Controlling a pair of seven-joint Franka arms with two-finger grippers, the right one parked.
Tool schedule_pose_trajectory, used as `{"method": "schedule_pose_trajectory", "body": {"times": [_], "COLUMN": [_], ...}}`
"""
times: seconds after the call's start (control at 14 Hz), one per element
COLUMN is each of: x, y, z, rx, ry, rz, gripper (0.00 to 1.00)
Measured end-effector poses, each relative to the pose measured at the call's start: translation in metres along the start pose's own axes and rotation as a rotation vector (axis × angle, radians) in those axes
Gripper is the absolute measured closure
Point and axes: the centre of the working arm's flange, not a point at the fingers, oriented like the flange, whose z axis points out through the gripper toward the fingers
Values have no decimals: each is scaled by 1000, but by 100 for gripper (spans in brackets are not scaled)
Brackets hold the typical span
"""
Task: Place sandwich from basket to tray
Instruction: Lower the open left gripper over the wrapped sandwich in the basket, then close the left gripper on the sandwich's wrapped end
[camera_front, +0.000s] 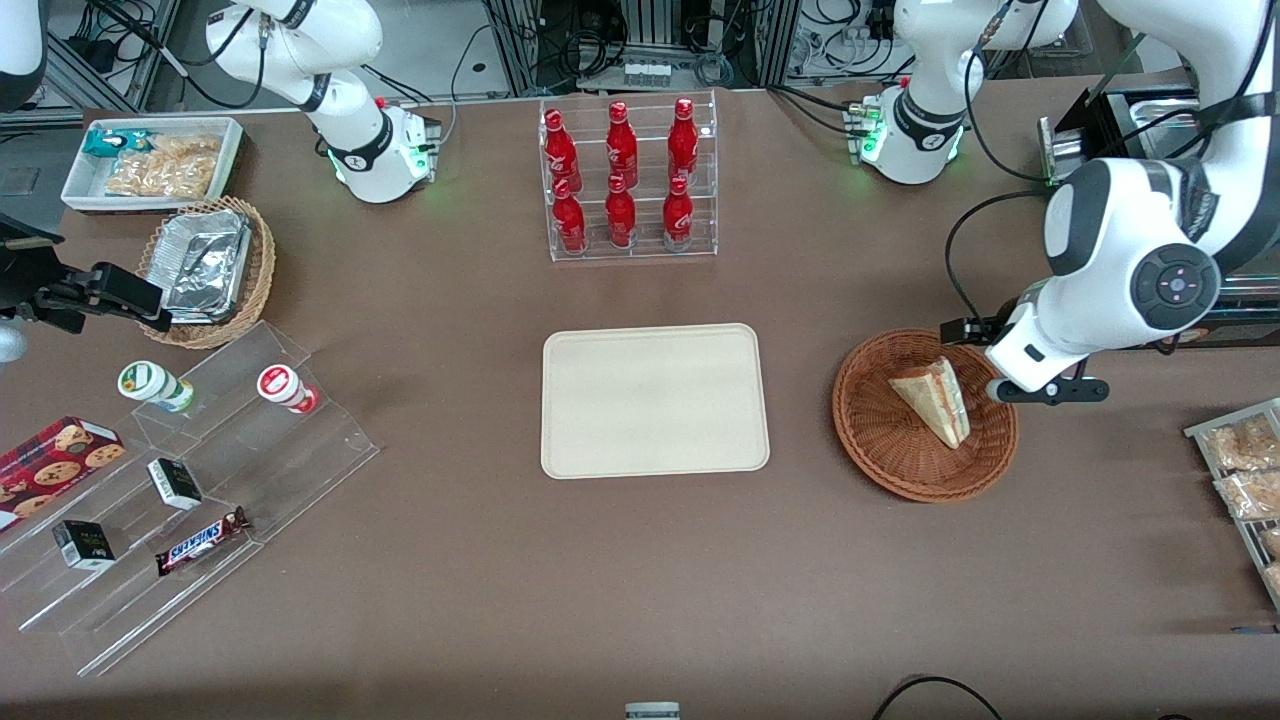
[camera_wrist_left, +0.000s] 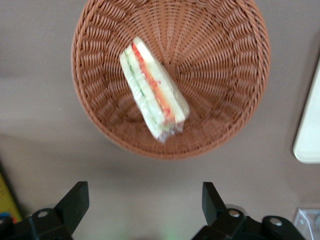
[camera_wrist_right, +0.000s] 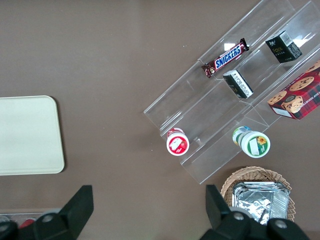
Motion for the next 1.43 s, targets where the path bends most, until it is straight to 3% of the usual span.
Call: {"method": "schedule_pose_trajectory", "body": {"times": [0.5,0.93,1.43], "x": [-1,-5,-7], "y": [5,16,13], "z": [63,89,127], "rx": [-36,-105,-97], "ry": [151,257,210], "rz": [-221,-514,-587], "gripper": [0,0,1]}}
